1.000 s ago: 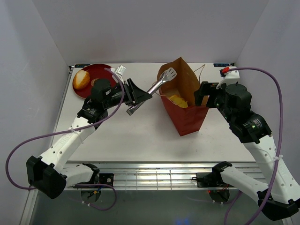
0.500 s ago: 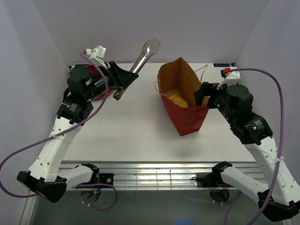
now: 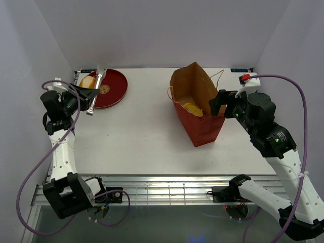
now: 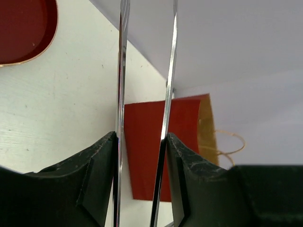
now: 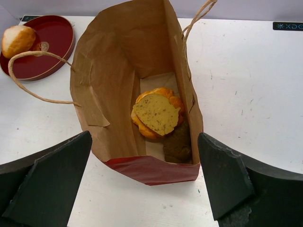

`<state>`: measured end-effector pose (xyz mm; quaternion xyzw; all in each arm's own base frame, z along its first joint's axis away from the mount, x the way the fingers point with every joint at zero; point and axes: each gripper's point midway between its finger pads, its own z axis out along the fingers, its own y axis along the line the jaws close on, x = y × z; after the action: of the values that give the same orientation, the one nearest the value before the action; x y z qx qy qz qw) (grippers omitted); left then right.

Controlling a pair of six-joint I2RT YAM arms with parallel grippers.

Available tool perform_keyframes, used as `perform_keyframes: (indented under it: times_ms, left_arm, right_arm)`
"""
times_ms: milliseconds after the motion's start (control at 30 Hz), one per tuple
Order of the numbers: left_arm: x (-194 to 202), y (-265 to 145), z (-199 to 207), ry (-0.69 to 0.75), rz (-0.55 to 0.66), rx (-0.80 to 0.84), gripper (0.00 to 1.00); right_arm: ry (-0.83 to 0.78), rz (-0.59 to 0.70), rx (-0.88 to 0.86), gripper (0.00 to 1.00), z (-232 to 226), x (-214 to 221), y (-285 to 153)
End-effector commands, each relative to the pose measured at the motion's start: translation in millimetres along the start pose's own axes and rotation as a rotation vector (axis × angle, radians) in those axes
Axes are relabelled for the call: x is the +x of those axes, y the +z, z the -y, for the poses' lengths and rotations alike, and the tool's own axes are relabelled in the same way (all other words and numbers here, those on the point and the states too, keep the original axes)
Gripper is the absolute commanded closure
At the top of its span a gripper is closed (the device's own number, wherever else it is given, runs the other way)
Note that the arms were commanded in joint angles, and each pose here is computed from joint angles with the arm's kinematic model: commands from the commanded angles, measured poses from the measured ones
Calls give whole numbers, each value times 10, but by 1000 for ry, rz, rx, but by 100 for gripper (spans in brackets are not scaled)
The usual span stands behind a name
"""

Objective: Place the fake bread into the paper bag

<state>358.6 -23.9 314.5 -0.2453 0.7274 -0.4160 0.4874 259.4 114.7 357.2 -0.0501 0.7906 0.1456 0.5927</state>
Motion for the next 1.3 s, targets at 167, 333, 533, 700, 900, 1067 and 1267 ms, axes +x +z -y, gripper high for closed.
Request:
perform_keyframes:
  times_ms: [167,333,533,700,900,1067,1267]
  left_arm:
    - [-130,-65,-419,-288,38,88,46]
    - [-151,-32,-685,-410,58,72,46]
    - [-226,96,-964,-527,80,47,44]
    - [-263,170,-1186,-599,127,-2,43]
    - [-310,257,-1424,-674,170,-48,43]
    - [-365,324,-1607,-715,204,-85,42]
    - [-349,434,-1847,-778,209,-113,42]
  right_arm:
    - [10,31,-67,2,-127,-108,-59]
    - [10,27,-80,2,-154,-100,-52]
    - [14,30,-97,2,-187,-118,-54]
    - [12,30,-98,2,-190,-112,-49]
    - [8,20,-96,2,-189,-80,-9]
    - [7,14,-94,2,-191,-68,16]
    - [4,6,-95,2,-200,-53,54]
